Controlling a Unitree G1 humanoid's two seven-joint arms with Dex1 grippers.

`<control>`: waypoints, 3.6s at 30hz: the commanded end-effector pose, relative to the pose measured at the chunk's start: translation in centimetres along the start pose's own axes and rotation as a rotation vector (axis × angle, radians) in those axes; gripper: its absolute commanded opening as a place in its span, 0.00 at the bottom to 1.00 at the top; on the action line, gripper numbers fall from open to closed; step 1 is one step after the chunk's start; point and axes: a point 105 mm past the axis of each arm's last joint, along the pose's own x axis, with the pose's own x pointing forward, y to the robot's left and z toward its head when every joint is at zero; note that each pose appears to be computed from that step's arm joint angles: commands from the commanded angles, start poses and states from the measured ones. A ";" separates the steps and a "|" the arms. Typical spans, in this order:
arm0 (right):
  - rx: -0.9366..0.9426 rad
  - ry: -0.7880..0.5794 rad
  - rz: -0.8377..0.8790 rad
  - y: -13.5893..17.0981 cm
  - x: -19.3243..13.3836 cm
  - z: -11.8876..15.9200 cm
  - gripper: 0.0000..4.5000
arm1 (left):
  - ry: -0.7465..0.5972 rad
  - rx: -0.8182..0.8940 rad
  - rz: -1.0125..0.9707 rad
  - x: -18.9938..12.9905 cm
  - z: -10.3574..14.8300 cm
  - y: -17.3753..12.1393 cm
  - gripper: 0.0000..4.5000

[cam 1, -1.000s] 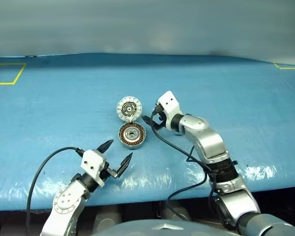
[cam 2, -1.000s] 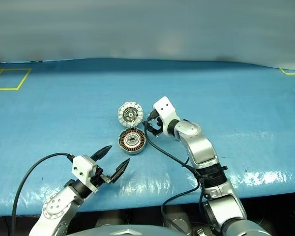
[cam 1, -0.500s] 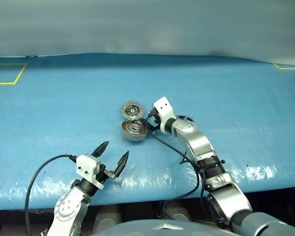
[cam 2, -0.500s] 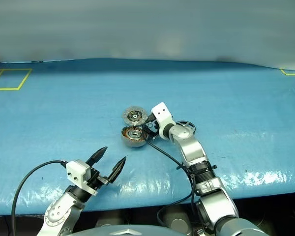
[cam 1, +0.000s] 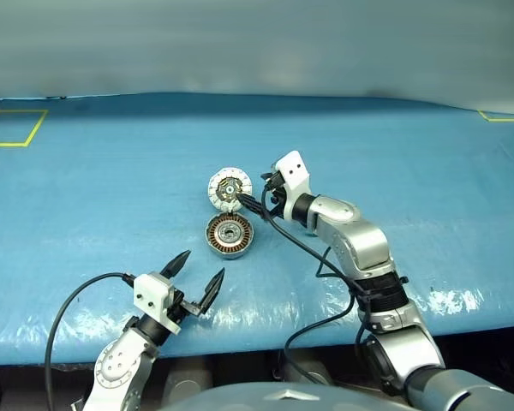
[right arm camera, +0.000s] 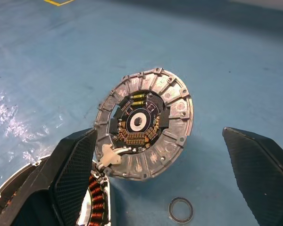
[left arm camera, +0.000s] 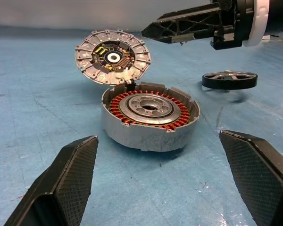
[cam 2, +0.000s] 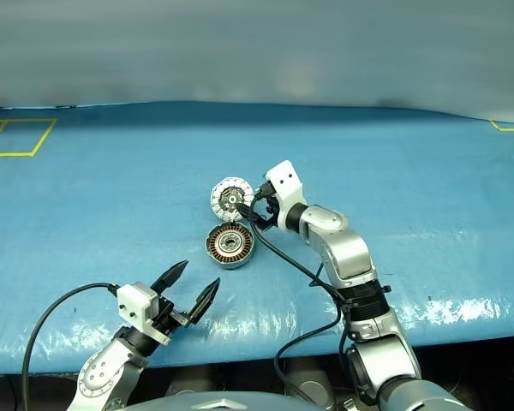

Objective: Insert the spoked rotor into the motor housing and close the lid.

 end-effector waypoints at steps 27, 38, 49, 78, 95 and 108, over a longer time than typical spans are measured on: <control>-0.026 0.031 -0.105 -2.3 -1.2 -2.7 1.00 | -0.021 0.022 -0.048 0.5 0.9 -0.5 1.00; -0.072 0.045 -0.097 -1.7 -1.3 -3.1 1.00 | -0.014 0.028 -0.061 0.7 1.1 -0.7 1.00; -0.122 0.096 -0.130 -2.5 -0.8 -4.6 1.00 | -0.013 0.031 -0.069 1.0 1.3 -0.6 1.00; -0.089 0.201 -0.128 -1.8 1.7 -8.2 0.59 | 0.000 0.022 -0.065 0.9 0.9 -0.9 1.00; -0.147 0.199 -0.219 -2.5 -2.5 -5.0 0.15 | -0.002 0.011 -0.058 1.0 0.7 -1.0 1.00; -0.139 0.085 0.016 4.6 -3.9 -1.3 0.15 | 0.005 0.042 -0.043 1.2 0.5 -0.6 1.00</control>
